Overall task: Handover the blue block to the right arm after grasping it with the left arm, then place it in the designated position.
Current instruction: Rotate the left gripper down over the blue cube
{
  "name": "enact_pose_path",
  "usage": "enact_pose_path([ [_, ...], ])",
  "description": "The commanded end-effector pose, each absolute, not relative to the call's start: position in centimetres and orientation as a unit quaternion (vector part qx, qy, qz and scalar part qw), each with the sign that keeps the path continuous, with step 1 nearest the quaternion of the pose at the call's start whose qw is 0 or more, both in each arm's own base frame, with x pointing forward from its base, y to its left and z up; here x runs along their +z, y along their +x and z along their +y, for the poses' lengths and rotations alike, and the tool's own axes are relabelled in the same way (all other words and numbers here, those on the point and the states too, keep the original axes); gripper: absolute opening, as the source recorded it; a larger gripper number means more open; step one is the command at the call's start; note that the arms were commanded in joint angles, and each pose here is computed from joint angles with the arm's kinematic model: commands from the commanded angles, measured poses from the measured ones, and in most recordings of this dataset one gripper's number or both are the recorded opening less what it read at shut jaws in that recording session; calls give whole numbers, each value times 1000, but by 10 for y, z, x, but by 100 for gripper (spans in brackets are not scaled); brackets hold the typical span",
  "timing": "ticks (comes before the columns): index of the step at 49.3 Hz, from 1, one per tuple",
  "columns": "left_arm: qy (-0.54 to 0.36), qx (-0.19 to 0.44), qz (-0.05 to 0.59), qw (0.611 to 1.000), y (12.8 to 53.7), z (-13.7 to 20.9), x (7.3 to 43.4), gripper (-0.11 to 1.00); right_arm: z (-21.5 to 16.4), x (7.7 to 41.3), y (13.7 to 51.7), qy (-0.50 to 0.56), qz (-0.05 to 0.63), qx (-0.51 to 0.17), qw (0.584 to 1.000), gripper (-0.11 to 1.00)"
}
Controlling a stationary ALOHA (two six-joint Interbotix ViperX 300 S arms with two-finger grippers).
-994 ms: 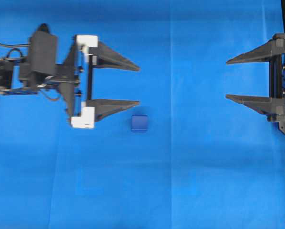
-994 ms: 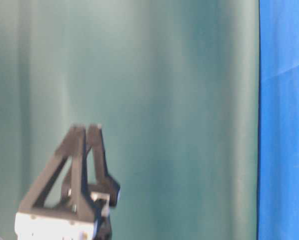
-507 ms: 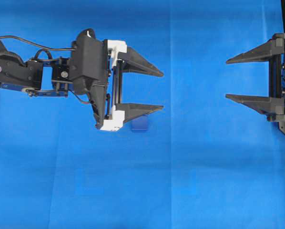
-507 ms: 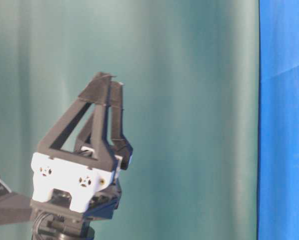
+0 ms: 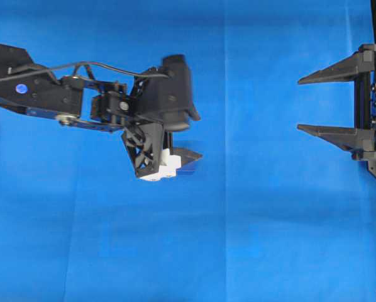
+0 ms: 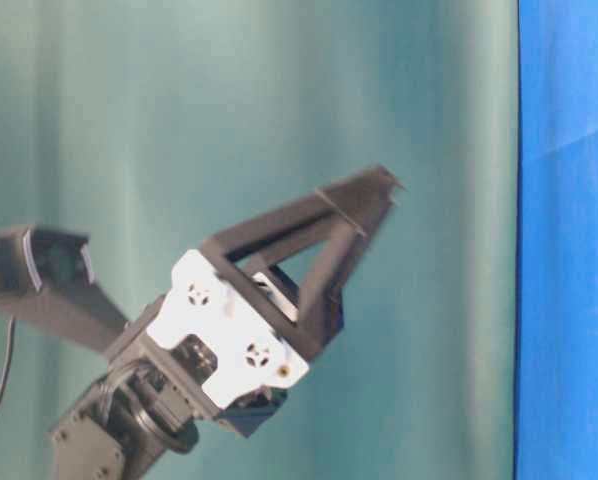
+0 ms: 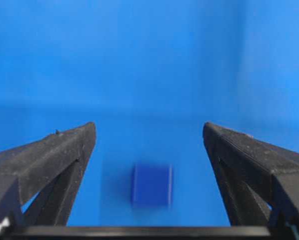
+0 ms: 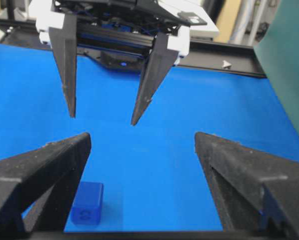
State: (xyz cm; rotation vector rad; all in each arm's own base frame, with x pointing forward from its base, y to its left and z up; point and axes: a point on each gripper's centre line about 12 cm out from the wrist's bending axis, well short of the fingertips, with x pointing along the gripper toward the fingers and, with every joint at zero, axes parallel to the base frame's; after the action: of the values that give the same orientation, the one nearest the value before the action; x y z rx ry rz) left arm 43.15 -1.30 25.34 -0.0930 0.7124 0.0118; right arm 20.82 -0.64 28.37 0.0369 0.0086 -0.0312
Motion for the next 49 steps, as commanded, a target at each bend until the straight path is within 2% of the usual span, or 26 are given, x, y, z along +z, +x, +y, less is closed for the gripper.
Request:
enact_pose_path([
  [1,-42,5,379,925,434,-16,271,91,-7,293,211,21,-6,-17,1000,96],
  [7,-36,4,424,905,435,-19,276,91,-7,292,211,21,-2,-17,1000,96],
  [13,-30,6,444,895,437,-19,282,91,-7,292,211,21,0,-17,1000,96],
  [49,-33,7,444,895,439,-20,282,91,-7,288,213,21,9,-18,1000,96],
])
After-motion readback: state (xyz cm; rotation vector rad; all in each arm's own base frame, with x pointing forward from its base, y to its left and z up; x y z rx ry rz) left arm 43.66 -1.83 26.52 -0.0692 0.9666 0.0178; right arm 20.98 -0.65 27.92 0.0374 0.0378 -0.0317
